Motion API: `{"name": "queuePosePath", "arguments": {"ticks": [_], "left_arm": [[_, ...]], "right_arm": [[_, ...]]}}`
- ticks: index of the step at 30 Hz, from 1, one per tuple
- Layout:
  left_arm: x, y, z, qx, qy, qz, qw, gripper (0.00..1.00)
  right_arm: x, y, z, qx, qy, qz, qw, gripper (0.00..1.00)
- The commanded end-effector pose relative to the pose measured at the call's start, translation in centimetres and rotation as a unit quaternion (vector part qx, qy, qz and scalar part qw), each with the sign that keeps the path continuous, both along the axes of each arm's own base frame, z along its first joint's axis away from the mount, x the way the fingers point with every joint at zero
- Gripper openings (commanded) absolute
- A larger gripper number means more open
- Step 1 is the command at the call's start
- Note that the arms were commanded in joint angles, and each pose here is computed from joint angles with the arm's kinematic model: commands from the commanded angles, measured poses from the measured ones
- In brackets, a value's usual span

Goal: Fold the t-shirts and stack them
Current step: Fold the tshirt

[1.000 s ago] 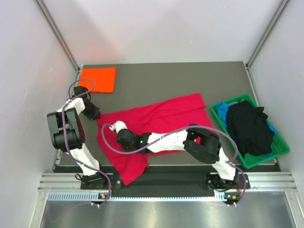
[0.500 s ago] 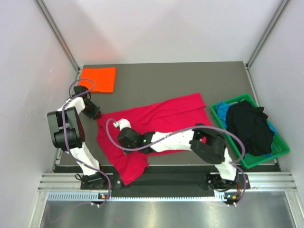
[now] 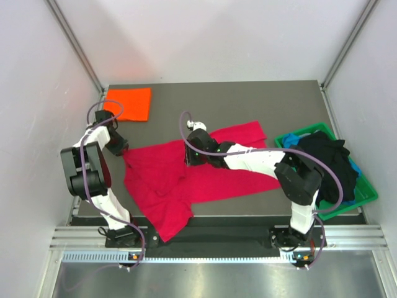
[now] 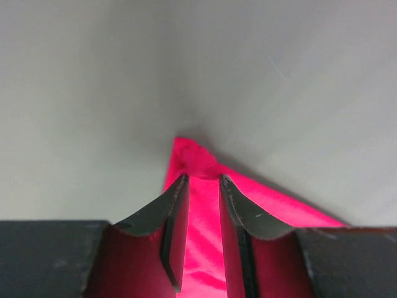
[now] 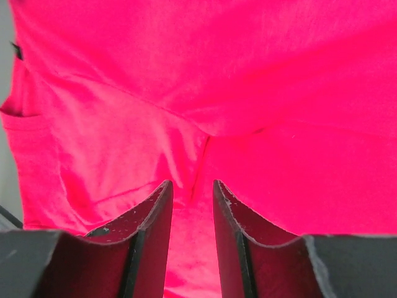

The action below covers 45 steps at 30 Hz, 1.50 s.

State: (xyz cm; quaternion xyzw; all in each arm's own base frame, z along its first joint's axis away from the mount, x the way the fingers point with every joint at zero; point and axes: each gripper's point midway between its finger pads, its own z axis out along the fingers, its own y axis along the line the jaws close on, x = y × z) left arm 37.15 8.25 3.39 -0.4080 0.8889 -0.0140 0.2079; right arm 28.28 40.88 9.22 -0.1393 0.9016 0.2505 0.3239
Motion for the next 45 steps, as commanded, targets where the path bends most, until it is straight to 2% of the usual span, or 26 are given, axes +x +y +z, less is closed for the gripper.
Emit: {"name": "queuePosePath", "arguments": {"ticks": [1,12,22,35,36,40,45], "left_arm": [[0.5,2.0,3.4,0.053,-0.038,0.007,0.998,0.32],[0.4,0.3,4.3,0.016,-0.072,-0.008,0.997,0.33],[-0.9,-1.2,-0.8,-0.029,-0.019,-0.007,0.999,0.25],[-1.1,-0.2,-1.4,-0.008,0.000,0.002,1.000,0.24],[-1.0,-0.1,-1.7,-0.009,0.002,0.002,1.000,0.24],[0.3,0.0,-1.9,-0.013,-0.004,0.003,1.000,0.23],[0.1,0.2,-2.9,-0.011,0.021,0.008,1.000,0.23]], "right_arm": [[-0.7,1.3,-1.1,0.014,0.028,-0.005,0.999,0.33],[-1.2,1.4,-3.6,0.042,0.062,-0.043,0.996,0.27],[-2.9,2.7,-4.8,0.071,0.078,-0.029,0.994,0.27],[-3.4,3.4,-5.6,0.071,0.085,-0.034,0.993,0.27],[-3.5,3.3,-5.8,0.069,0.086,-0.034,0.993,0.26],[-3.5,1.9,-5.8,0.035,0.081,-0.046,0.995,0.00],[-2.5,0.9,-3.8,0.012,0.042,-0.056,0.997,0.00]]}}
